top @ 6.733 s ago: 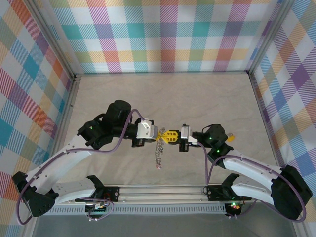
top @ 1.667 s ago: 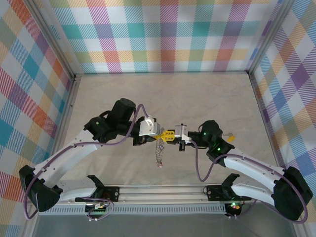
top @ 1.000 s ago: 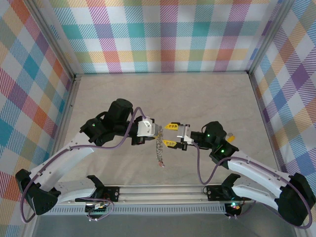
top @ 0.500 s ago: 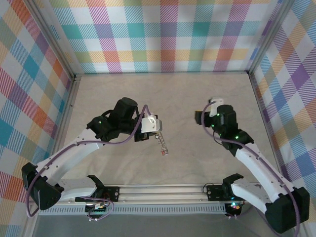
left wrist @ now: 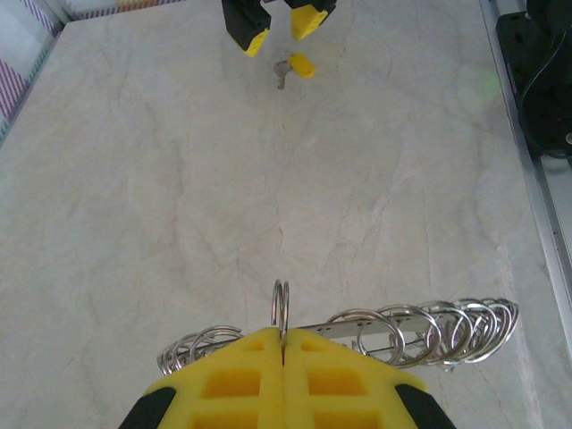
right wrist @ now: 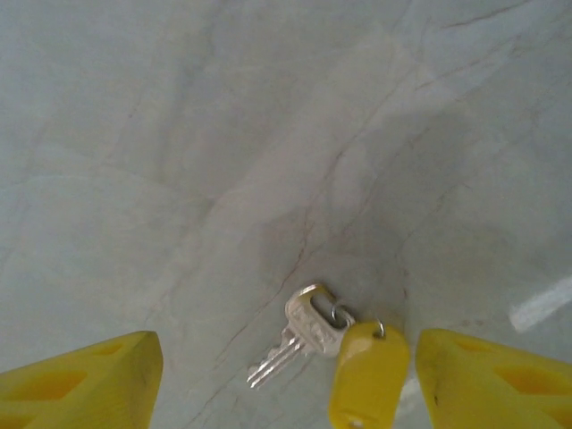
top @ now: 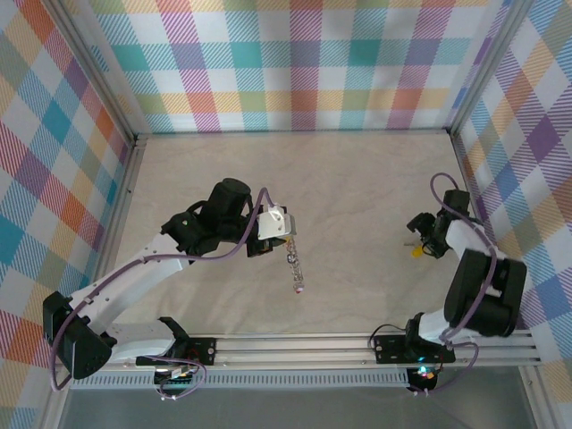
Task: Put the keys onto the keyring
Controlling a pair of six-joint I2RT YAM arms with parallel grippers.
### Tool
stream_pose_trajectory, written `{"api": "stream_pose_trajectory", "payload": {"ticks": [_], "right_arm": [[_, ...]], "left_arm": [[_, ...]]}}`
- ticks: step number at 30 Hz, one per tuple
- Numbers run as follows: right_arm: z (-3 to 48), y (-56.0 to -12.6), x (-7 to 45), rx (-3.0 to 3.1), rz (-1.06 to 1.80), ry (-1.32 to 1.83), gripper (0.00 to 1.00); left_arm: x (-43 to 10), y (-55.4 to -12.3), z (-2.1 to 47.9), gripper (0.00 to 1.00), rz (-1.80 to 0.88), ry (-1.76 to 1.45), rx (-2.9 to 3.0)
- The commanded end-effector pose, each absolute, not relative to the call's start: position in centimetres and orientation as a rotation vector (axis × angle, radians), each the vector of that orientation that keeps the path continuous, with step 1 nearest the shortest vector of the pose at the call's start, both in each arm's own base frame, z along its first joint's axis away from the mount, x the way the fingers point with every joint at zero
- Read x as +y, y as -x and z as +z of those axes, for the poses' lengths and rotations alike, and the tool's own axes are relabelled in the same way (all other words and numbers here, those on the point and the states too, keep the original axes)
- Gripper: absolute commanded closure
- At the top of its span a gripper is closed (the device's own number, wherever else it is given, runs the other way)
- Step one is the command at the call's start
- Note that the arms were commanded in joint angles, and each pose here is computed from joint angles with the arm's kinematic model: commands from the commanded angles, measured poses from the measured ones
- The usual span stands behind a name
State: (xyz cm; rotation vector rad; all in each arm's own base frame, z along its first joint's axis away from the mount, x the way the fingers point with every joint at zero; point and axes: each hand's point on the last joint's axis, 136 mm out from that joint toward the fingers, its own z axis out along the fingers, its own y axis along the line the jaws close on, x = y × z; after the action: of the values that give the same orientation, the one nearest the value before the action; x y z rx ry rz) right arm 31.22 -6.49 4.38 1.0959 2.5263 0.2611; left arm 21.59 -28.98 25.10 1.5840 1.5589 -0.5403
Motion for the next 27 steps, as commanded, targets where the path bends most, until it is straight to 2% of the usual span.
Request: {"api": "stream_pose_trajectory", "payload": {"ticks": [1,9,11,24,27], "right_arm": [[5.1,-32.9,-7.1,2.551,0.263,-1.021,0.31],[2.9,-33.1,-8.7,2.625,0.300,-0.993,0.58],[2.4,-32.8,-8.7,2.643,0.328,-1.001,0.61],[2.3,-30.0,-6.2,2.642,0.441,-1.009,0.64],[2.6,-29.8,-6.0,2.632,0.449,-0.997,0.67]], "left_arm": [[-29.3,-21.7,26.5,1.00,-0.558,-1.534,1.502],[-28.6,-22.2,25.3,1.00,-0.524,-1.508,1.558],[-28.4,-22.2,25.2,1.00,-0.519,-1.505,1.564],[-27.3,-21.5,25.5,1.00,-0.489,-1.510,1.561],[-27.1,-21.4,25.7,1.00,-0.484,-1.496,1.548]]}}
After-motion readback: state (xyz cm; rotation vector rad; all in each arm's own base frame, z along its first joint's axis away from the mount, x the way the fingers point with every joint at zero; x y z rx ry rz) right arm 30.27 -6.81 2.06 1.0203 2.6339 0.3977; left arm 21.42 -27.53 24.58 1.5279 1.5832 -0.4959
